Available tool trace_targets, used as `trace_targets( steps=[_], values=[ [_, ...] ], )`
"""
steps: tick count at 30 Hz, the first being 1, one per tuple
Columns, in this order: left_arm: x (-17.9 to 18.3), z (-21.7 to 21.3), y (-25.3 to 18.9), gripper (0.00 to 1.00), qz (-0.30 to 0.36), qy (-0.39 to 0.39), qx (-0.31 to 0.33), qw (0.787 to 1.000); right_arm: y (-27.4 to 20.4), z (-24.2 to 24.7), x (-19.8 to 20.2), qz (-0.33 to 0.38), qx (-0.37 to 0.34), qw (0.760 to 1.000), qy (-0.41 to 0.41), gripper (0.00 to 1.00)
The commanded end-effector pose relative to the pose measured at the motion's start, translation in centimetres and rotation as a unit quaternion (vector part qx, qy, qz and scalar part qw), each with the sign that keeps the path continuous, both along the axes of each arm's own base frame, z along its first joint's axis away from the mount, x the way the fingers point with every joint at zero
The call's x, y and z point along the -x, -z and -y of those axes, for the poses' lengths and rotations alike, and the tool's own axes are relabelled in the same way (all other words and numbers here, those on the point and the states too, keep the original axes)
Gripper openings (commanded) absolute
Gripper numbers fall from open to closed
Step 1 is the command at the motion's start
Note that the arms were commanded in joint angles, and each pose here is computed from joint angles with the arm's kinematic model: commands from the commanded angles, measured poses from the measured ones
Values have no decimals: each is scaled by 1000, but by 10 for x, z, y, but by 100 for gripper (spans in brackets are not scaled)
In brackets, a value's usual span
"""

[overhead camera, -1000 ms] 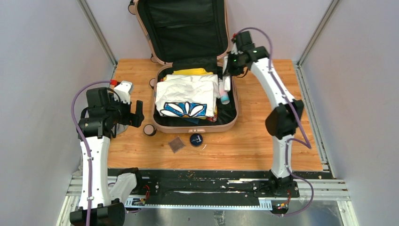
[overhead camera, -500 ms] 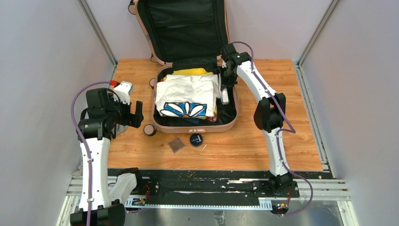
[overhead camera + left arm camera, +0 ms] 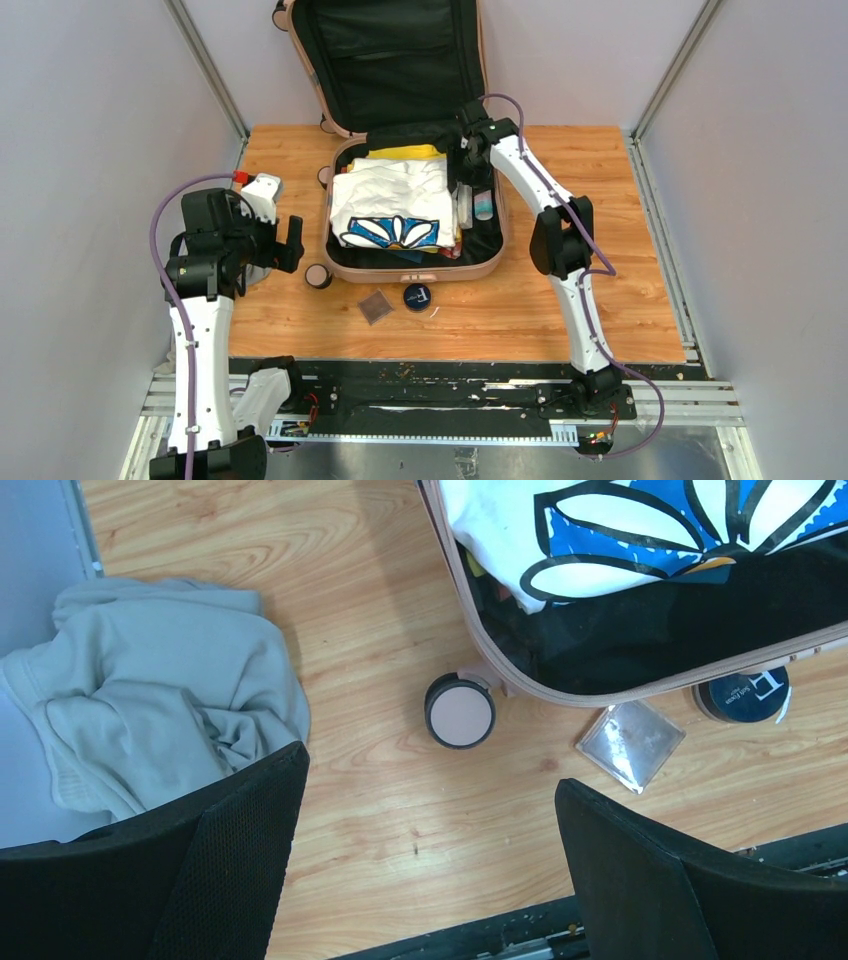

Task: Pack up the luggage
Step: Place the makeup in the luggage, then move the luggage to the corner of the board.

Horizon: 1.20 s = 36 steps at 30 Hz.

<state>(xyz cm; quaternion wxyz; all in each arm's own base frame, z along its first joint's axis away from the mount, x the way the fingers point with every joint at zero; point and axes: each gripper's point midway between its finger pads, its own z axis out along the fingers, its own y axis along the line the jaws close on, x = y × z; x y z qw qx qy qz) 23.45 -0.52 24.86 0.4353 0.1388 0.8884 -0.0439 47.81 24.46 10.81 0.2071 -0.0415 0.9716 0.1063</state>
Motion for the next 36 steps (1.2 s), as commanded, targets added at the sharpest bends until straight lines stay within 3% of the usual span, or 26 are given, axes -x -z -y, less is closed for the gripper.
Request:
trace_targets(
  steps=[1, 4, 9, 14, 22, 27, 31, 36],
  values=[
    [4, 1, -2, 100, 6, 7, -8, 1000, 15, 15, -14, -4, 9, 1000, 29, 73],
    [5, 1, -4, 100, 10, 8, -10, 1000, -10, 18, -19, 9, -19, 999, 37, 77],
    [2, 2, -3, 100, 5, 8, -4, 1000, -73, 8, -5, 57, -69, 996, 23, 75],
    [1, 4, -4, 100, 4, 9, 5, 1000, -118, 6, 53, 76, -90, 993, -2, 76],
    [2, 8, -1, 100, -3, 10, 19, 1000, -86, -15, 215, 87, -61, 989, -99, 89],
    [6, 10, 0, 100, 1, 12, 21, 1000, -59, -39, 291, 145, -25, 972, -185, 91],
    [8, 10, 2, 100, -1, 10, 21, 1000, -35, -65, 321, 140, -34, 960, -241, 94],
    [12, 10, 5, 100, -4, 8, 20, 1000, 7, -91, 317, 122, -11, 955, -269, 97]
  ],
)
